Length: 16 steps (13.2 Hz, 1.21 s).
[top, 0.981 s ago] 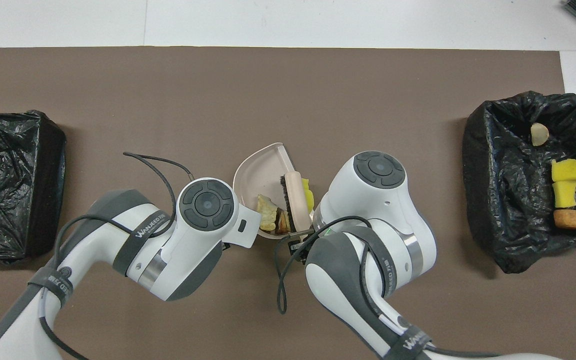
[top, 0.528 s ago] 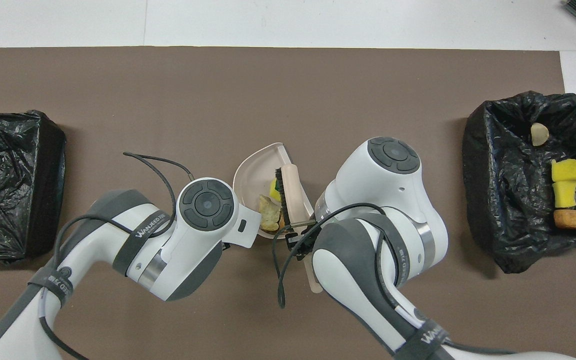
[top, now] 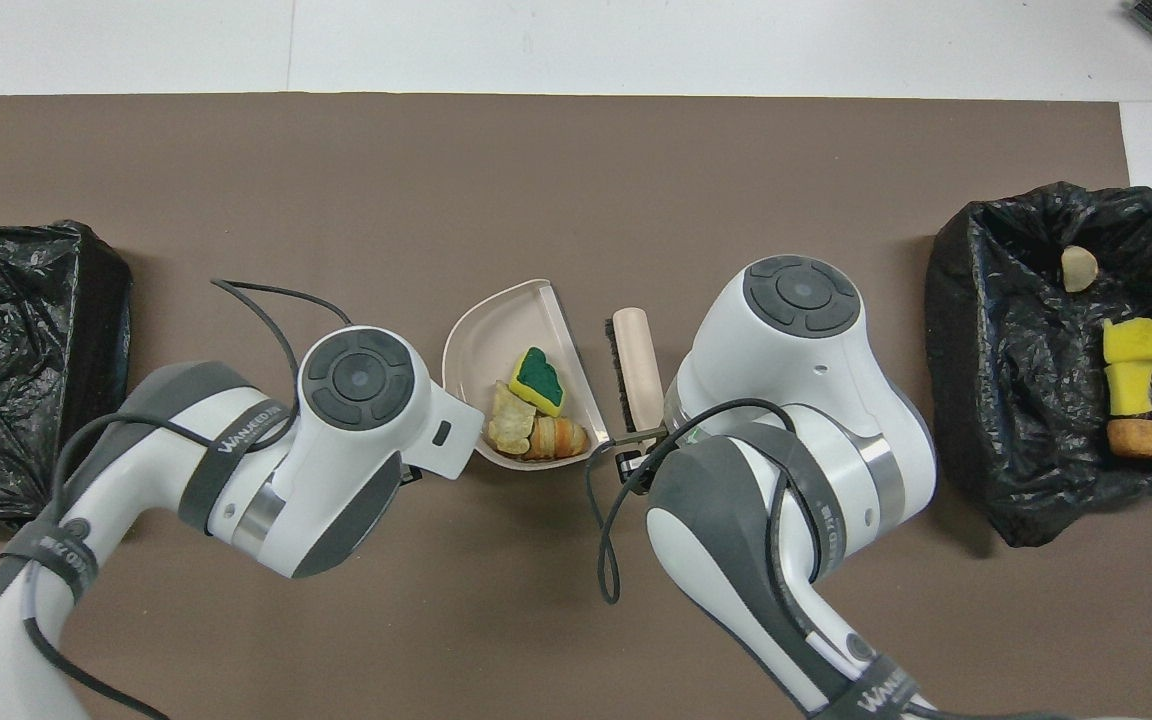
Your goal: Sweep and dump trash in bin
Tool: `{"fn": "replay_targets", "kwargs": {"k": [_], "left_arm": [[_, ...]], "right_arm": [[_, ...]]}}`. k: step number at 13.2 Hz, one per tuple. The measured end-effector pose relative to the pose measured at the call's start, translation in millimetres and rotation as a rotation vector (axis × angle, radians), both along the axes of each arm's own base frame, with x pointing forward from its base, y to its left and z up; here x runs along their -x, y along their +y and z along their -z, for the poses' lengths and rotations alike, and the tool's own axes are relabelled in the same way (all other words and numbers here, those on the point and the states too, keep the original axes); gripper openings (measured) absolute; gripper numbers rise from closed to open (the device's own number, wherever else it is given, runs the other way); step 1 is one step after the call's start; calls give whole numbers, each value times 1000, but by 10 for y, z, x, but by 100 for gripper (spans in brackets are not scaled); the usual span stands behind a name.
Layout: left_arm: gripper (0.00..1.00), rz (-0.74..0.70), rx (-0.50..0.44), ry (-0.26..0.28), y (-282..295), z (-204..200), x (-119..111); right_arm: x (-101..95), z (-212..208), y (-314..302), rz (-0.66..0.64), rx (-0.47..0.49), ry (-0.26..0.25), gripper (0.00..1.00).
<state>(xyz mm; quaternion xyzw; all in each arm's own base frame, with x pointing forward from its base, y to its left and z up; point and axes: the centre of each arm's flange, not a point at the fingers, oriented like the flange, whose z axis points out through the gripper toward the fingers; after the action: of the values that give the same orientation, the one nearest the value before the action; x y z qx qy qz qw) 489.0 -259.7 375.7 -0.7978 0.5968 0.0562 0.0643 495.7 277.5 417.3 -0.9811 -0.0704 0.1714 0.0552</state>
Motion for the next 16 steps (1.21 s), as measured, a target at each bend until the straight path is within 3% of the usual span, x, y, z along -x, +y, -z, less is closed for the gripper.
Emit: {"fn": "replay_targets", "kwargs": {"k": [4,9,12,16], "left_arm": [[31,79,10,-5,832,-465,-242],[31,198,11,-37,2352,-1088,-411],[31,131,-1,-69,3204,-1330,-455],[31,25,-30,-117,4334,-1652,-374]], "right_arm": [[94,59,34,28,65,-5,26],[654,156,800,37,119,-22,26],[990,297,1249,52,129,-45,26],[1327,515,1655,75,152,-39,26]]}}
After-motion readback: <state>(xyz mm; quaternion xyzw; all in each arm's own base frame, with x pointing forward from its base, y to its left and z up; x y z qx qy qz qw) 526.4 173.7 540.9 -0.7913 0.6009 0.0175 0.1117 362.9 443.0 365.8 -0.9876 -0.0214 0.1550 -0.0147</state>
